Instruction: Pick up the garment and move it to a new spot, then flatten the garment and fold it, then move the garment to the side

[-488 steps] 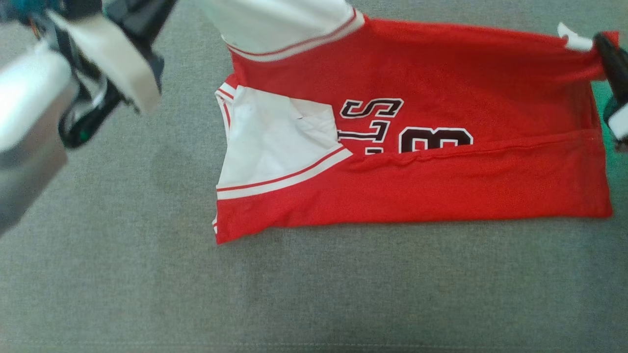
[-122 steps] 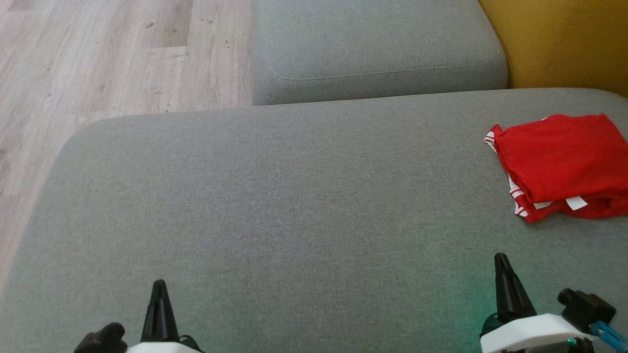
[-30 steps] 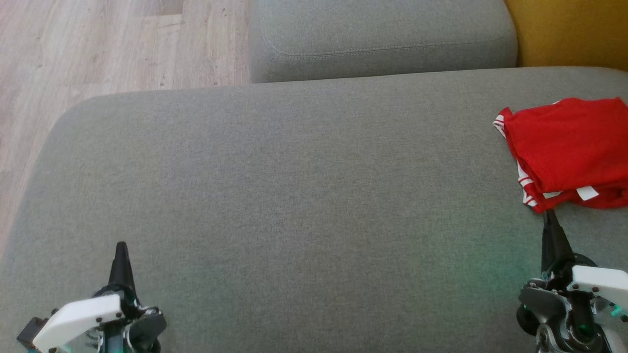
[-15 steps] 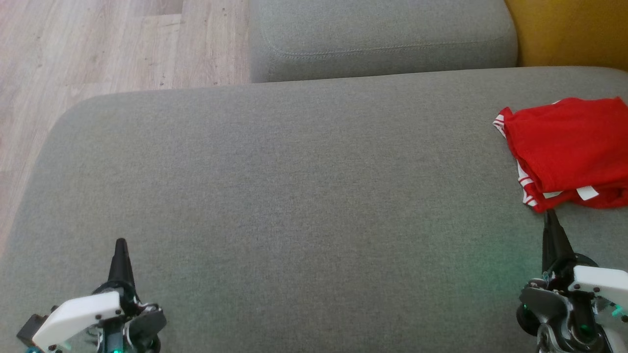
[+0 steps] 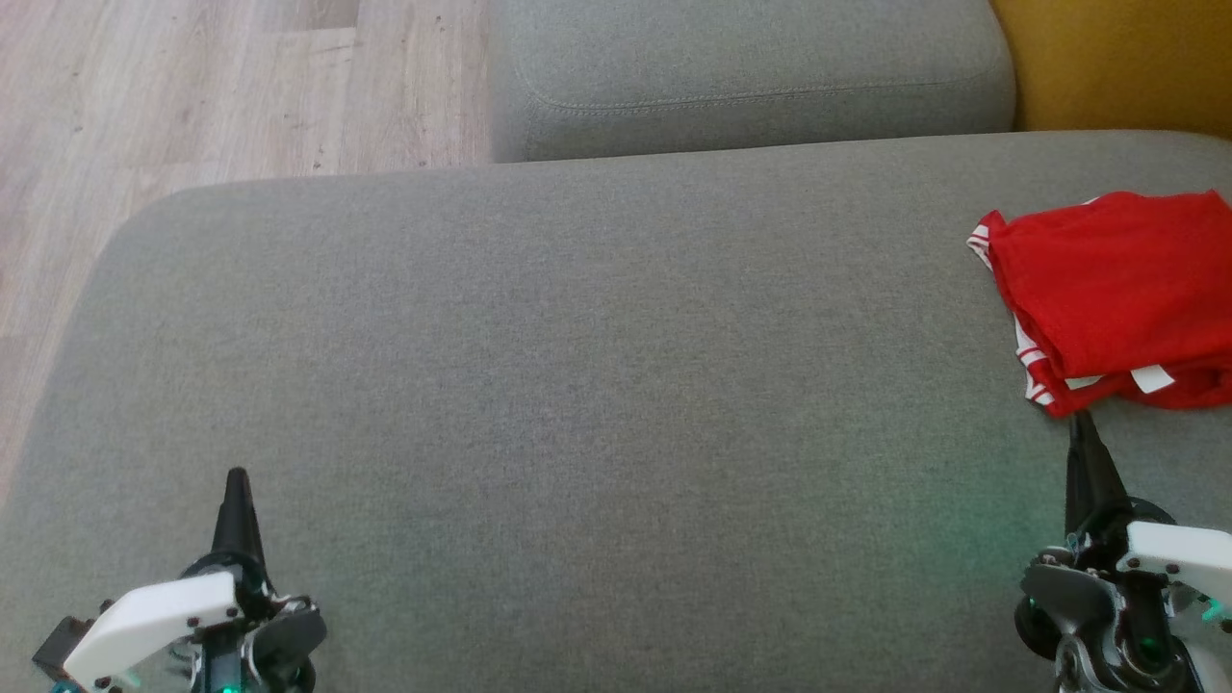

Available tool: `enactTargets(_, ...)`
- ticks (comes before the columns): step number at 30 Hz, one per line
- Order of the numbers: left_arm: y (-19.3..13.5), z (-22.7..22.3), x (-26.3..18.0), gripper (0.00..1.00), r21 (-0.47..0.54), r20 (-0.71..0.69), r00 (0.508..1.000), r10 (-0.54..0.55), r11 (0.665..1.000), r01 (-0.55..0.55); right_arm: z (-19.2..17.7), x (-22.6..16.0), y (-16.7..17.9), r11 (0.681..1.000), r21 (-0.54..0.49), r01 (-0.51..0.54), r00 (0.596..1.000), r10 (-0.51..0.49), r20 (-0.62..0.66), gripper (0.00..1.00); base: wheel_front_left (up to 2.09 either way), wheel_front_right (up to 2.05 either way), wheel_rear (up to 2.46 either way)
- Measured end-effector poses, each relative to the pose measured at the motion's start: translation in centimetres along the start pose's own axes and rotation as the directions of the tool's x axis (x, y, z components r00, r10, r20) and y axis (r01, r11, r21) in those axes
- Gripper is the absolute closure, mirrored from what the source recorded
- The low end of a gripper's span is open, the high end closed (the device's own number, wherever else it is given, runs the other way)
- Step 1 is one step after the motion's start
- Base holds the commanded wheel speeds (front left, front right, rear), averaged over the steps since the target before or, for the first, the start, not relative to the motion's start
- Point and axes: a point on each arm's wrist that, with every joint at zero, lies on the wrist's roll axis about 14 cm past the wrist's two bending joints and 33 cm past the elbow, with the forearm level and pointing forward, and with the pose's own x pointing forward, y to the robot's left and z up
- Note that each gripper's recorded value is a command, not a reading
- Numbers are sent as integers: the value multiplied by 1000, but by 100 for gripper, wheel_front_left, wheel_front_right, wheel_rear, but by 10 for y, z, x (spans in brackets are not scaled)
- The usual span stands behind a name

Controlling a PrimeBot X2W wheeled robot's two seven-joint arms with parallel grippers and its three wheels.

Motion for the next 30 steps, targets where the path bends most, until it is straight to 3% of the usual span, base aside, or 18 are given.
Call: enactTargets(30,0,0,0,100,-1,1,1000,0,1000,0,0,0,0,1000,2,0,1000,0,-2,100,0,0,0)
